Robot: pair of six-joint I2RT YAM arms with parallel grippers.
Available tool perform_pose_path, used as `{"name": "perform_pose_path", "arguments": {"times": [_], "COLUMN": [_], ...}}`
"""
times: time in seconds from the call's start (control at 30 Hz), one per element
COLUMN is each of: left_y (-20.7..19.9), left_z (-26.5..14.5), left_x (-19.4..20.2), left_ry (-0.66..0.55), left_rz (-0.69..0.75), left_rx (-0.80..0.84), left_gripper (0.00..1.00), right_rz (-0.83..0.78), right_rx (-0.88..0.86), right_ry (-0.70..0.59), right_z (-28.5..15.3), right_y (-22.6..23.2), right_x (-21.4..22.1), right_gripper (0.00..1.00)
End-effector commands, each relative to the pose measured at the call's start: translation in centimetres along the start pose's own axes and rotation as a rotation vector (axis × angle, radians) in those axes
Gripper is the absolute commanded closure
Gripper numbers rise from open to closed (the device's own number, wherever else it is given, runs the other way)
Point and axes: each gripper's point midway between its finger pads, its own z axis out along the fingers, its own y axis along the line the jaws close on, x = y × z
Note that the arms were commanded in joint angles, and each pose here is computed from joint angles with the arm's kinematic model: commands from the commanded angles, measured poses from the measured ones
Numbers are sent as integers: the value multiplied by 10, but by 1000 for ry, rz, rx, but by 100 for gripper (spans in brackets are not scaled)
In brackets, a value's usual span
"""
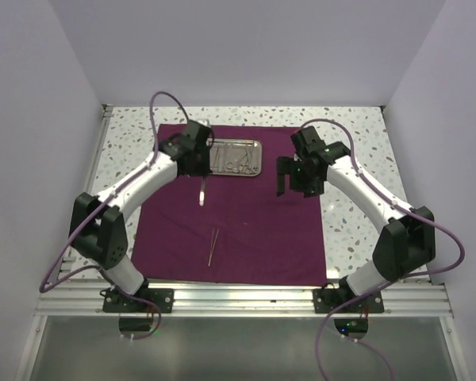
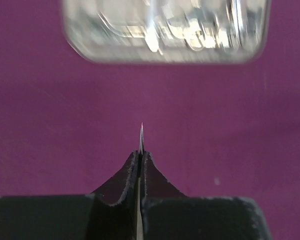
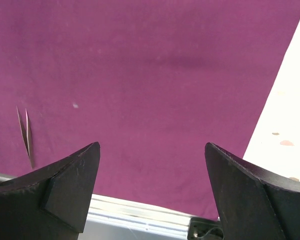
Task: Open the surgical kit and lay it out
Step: Place the medical item in the surgical kit, then pick up the medical item from the container.
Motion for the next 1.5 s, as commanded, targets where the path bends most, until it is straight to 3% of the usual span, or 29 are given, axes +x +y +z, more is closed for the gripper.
{"name": "perform_pose_path", "arguments": {"times": [0.0, 0.13, 0.47, 0.73, 0.83, 0.87, 0.9, 1.03, 1.17, 1.23, 1.33, 1.37, 1.4, 1.47], "left_y": [-30, -64, -72, -72, -78, -88, -80, -67, -50, -35, -33, -42, -36, -44], "left_z": [9, -3, -4, -14, -22, -28, -24, -10, 15, 46, 76, 71, 94, 97], "left_x": [86, 130, 175, 172, 145, 123, 112, 49, -24, -37, -70, -100, -96, -121], "left_ry": [139, 174, 237, 259, 211, 168, 153, 71, -9, 6, -6, -67, -33, -87], "left_rz": [-55, -117, -102, -72, -27, -22, 9, 28, 23, 57, 82, 75, 87, 80], "left_rx": [63, 157, 106, 82, 75, 95, 60, 41, 22, -33, -50, -28, -52, -22], "left_gripper": [100, 100, 100, 57, 47, 37, 33, 23, 31, 34, 40, 42, 42, 43], "right_rz": [-6, -11, -30, -36, -33, -33, -32, -22, -10, 4, 16, 17, 21, 24], "right_rx": [-68, -72, -51, -20, -10, -2, -5, 12, 28, 43, 52, 54, 61, 71], "right_ry": [-30, 1, 29, 23, 12, 10, -3, -22, -30, -37, -32, -29, -21, -6], "right_z": [-13, -12, -13, -14, -15, -15, -17, -20, -21, -22, -22, -22, -20, -17], "right_y": [5, -1, -14, -18, -17, -19, -17, -19, -21, -24, -25, -26, -27, -28], "right_x": [6, 24, 48, 44, 37, 35, 32, 26, 24, 24, 26, 27, 29, 31], "right_gripper": [11, 11, 11, 11, 11, 11, 11, 10, 10, 10, 10, 10, 10, 10]}}
